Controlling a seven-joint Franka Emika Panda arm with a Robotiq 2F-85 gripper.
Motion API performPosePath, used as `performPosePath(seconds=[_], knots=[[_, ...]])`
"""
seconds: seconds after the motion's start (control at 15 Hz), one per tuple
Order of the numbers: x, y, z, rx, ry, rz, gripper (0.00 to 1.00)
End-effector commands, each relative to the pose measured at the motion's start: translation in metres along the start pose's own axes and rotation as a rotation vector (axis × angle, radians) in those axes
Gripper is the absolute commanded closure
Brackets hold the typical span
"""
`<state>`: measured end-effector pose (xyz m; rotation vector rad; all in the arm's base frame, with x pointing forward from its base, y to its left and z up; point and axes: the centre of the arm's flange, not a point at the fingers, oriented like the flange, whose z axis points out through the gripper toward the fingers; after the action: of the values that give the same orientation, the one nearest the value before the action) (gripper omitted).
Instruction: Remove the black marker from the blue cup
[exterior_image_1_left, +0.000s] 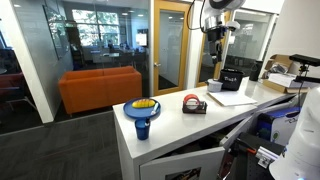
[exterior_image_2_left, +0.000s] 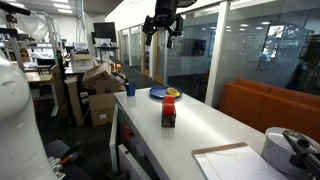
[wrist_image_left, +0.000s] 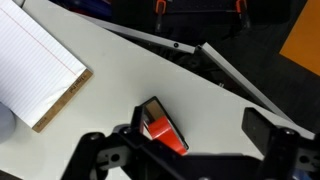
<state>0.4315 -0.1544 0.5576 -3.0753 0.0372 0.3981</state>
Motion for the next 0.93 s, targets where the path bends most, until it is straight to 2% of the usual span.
performPosePath(seconds=[0.0,0.27,0.53,0.67,0.87], knots=[[0.039,-0.006,-0.036,-0.010,0.016,0.011,0.00],[0.092,-0.021,-0.067,-0.040,0.036,0.021,0.00],[0.139,-0.032,-0.073,-0.062,0.034,0.022,0.00],[0.153,-0.046,-0.072,-0.067,0.034,0.005,0.00],[0.159,-0.086,-0.070,-0.064,0.042,-0.080,0.00]])
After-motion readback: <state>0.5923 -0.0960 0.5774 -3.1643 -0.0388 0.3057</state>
